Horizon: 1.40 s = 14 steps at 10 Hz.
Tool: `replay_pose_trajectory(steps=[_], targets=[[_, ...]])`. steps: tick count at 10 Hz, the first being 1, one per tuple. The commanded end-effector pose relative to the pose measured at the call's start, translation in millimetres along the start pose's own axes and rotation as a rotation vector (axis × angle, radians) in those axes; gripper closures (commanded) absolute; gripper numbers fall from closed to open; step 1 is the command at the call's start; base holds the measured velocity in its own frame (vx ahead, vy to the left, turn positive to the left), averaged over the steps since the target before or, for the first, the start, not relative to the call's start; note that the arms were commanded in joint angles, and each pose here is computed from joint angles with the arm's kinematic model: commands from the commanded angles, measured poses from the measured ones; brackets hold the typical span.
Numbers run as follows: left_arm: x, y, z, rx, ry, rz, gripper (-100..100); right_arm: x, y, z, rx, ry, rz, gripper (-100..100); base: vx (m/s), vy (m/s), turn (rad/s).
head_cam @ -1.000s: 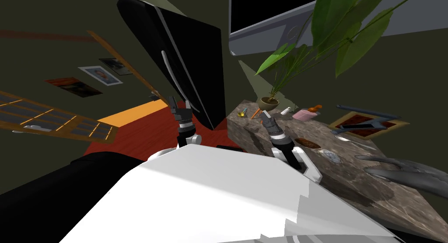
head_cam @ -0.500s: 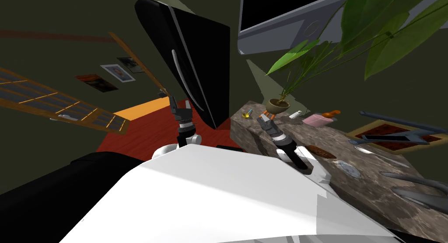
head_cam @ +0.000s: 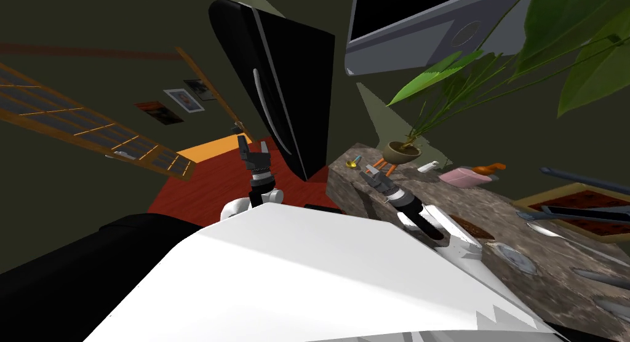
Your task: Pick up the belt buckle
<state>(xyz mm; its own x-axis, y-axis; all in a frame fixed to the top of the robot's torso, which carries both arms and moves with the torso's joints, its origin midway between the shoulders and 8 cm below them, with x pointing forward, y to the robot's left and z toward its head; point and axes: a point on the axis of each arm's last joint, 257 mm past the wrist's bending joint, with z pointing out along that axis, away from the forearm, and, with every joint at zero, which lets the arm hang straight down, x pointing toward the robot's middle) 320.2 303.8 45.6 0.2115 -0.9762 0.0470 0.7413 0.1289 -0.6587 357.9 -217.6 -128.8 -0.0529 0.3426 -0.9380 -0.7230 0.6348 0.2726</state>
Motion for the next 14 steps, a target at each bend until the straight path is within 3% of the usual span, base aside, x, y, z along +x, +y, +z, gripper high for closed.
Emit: replay_pose_trajectory(steps=[1,4,5,10,11,12,14], targets=[[0.0,0.0,0.0,0.0,0.0,0.0,0,16.5,-9.7,-8.7,-0.001,0.078,-0.035,-100,-0.005,0.004,0.153],[0.0,0.0,0.0,0.0,0.0,0.0,0,29.5,-19.9,-21.5,-0.006,0.166,-0.074,-100,-0.005,-0.005,0.129],[0.0,0.0,0.0,0.0,0.0,0.0,0,41.7,-29.2,-33.2,-0.005,0.232,-0.098,-100,-0.013,-0.013,0.164],[0.0,0.0,0.0,0.0,0.0,0.0,0,61.9,-51.1,-65.0,-0.007,0.396,-0.158,-100,-0.017,-0.022,0.106],[0.0,0.0,0.0,0.0,0.0,0.0,0,71.7,-60.2,-79.8,-0.001,0.456,-0.171,-100,-0.026,-0.036,0.127],[0.0,0.0,0.0,0.0,0.0,0.0,0,70.2,-62.0,-82.2,-0.005,0.472,-0.181,-100,-0.024,-0.039,0.062],[0.0,0.0,0.0,0.0,0.0,0.0,0,85.2,-80.0,-115.3,0.006,0.6,-0.206,-100,-0.049,-0.061,0.162]])
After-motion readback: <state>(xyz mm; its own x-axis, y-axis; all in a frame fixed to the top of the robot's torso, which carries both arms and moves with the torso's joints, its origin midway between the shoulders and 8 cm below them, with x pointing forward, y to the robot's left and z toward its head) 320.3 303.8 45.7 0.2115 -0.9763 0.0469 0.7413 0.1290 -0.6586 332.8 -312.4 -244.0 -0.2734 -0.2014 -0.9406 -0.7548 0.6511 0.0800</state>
